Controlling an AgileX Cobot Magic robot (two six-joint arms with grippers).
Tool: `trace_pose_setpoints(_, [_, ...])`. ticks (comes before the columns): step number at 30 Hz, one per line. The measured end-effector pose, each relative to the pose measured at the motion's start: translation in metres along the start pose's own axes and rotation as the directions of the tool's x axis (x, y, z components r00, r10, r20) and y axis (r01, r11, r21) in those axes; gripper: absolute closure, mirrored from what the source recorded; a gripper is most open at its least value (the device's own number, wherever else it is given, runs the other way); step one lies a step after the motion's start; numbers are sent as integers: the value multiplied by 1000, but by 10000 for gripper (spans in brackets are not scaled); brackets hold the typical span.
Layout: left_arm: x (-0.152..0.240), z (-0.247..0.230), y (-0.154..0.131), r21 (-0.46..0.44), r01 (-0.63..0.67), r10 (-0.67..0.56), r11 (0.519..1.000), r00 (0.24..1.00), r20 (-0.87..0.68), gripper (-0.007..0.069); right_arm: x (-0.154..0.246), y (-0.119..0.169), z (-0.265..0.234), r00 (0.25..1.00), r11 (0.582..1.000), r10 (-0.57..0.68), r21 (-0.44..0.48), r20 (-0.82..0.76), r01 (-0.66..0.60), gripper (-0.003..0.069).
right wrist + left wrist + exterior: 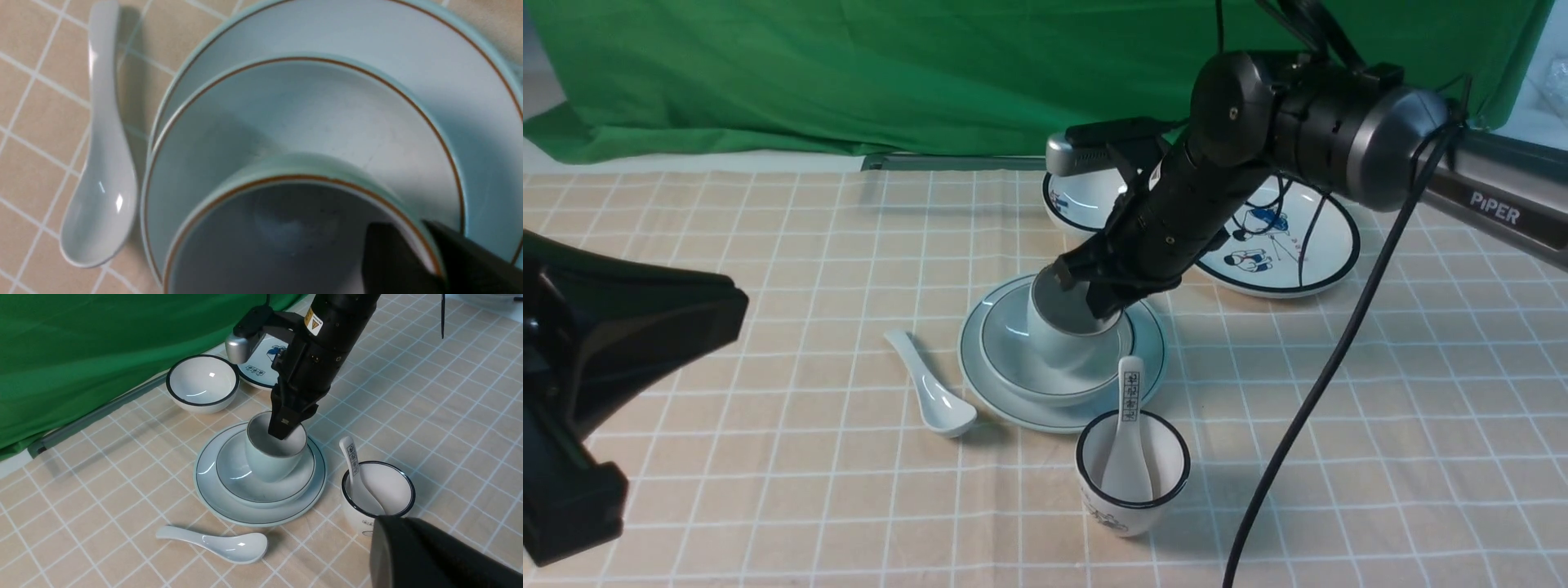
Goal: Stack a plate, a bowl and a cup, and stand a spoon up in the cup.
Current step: Use the right arm to put the blue teacup into the blue rice bowl in the middle, then use the left arm to grab a blue soup spoon
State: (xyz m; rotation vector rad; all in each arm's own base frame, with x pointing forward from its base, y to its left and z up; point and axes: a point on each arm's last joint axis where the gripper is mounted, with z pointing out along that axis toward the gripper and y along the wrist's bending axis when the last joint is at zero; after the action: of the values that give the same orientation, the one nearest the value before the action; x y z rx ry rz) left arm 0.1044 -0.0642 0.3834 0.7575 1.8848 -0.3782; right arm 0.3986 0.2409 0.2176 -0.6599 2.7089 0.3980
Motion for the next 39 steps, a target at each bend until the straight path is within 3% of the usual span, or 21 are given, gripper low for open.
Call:
trace_pose_setpoints(5, [0,0,0,0,5,-5,1000,1000,0,620,1,-2,8,1000,1000,19,2,-17,-19,393])
trace_pose_setpoints(8, [1,1,1,-2,41,-41,999,999,-9,620,-1,-1,5,1000,1000,22,0,-9,-22,270])
trace_pose_setpoints(12, [5,12,7,-25,130,-132,991,988,-84,620,-9,4,-18,1000,1000,7,-4,19,-7,195])
trace_pose_setpoints(15, [9,31,15,-49,209,-214,977,961,-172,620,-15,11,-60,996,999,-42,9,74,41,183])
trace_pose_setpoints(19, [11,64,27,-64,281,-288,957,914,-287,620,-11,15,-120,984,990,-122,93,126,111,242])
trace_pose_setpoints(23, [13,120,47,-97,371,-376,924,827,-417,620,14,11,-186,983,958,-168,246,70,146,448])
trace_pose_setpoints(26, [21,159,61,-149,430,-444,890,747,-494,620,35,9,-210,984,947,-162,293,79,133,555])
trace_pose_setpoints(33, [43,226,89,-291,431,-513,854,608,-607,591,94,7,-226,991,950,-123,295,58,100,571])
trace_pose_setpoints(35, [54,253,102,-355,410,-539,840,554,-634,531,120,5,-226,990,951,-122,294,73,96,568])
trace_pose_setpoints(39, [62,283,112,-391,412,-564,823,507,-652,401,154,1,-215,991,952,-120,291,61,98,559])
